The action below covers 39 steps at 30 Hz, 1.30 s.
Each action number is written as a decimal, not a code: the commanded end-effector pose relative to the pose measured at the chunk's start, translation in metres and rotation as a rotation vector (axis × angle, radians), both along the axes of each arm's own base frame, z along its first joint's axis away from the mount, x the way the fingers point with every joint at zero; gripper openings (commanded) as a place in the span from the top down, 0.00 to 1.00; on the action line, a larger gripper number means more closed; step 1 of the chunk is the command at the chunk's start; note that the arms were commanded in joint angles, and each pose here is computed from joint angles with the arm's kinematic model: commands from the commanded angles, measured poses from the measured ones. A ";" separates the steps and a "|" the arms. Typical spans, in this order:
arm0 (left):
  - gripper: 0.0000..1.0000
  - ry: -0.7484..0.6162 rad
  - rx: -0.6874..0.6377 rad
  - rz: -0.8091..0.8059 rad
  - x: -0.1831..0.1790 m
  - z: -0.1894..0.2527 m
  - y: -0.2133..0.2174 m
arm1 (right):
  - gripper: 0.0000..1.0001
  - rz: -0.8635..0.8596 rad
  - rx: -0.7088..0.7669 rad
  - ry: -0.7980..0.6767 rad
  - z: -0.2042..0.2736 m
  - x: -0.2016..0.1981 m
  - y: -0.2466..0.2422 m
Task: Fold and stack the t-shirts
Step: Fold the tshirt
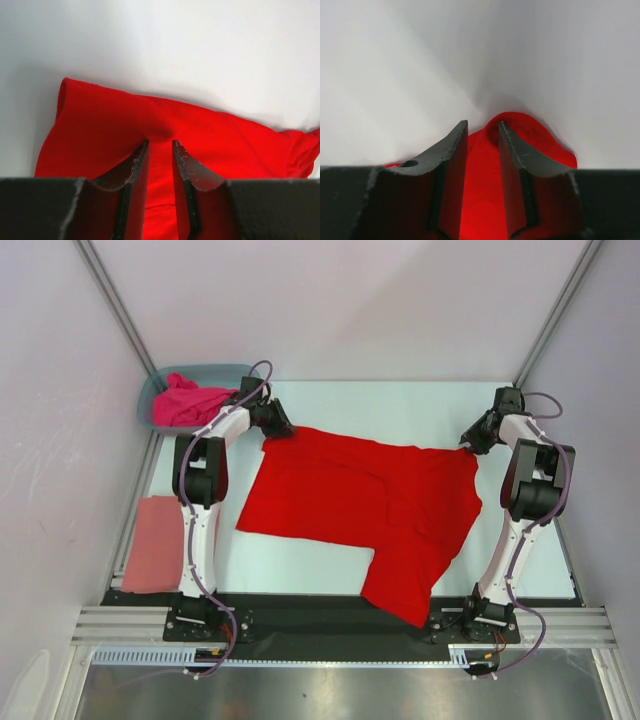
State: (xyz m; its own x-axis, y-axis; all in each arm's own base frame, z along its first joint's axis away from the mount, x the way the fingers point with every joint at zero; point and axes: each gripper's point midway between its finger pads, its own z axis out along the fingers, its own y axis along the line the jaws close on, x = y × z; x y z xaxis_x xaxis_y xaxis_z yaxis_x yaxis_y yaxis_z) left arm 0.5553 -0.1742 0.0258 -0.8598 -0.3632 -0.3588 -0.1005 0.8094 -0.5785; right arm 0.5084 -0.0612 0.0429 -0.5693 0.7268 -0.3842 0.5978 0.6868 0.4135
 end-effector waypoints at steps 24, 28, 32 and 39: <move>0.69 0.098 0.000 0.017 -0.012 -0.033 0.003 | 1.00 -0.216 -0.149 -0.197 0.016 0.020 -0.049; 0.69 0.095 -0.007 0.017 -0.011 -0.033 0.002 | 1.00 -0.228 -0.155 -0.233 0.021 0.031 -0.054; 0.68 0.089 -0.018 0.013 -0.008 -0.035 0.000 | 1.00 -0.210 -0.158 -0.266 0.025 0.049 -0.057; 0.66 0.047 -0.051 0.037 0.006 -0.031 -0.004 | 1.00 -0.184 -0.148 -0.336 0.024 0.087 -0.059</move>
